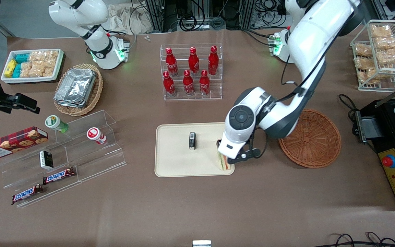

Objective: Place sandwich from basket to tray

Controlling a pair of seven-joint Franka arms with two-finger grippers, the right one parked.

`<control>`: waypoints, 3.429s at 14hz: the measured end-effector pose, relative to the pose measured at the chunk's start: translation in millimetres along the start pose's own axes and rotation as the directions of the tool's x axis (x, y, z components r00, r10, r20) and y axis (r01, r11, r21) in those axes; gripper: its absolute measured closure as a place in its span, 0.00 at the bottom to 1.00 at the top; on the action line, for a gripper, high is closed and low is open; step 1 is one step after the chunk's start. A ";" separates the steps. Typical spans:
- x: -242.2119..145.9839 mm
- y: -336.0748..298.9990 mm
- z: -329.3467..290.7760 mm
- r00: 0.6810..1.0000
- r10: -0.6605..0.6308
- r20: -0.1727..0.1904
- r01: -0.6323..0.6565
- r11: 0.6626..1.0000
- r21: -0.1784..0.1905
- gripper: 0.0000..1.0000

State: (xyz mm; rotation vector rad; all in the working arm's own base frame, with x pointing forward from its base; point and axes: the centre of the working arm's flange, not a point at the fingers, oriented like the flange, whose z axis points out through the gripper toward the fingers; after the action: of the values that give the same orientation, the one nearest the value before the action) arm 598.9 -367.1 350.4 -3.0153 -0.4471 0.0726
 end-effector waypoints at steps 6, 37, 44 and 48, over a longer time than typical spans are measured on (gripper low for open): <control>44.3 -144.8 -86.7 0.997 0.068 0.022 -0.068 0.997 0.021 0.00; 97.5 -351.1 -163.8 1.000 0.015 0.003 -0.015 0.992 -0.128 0.00; 76.8 -365.7 -191.4 0.999 -0.020 -0.026 0.018 0.997 -0.077 0.00; 61.6 -376.9 -204.0 0.999 -0.017 -0.047 0.014 0.997 -0.074 0.00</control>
State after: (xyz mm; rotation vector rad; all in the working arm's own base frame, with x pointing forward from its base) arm 562.0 -7.3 588.2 -3.0778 -0.4788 -0.0165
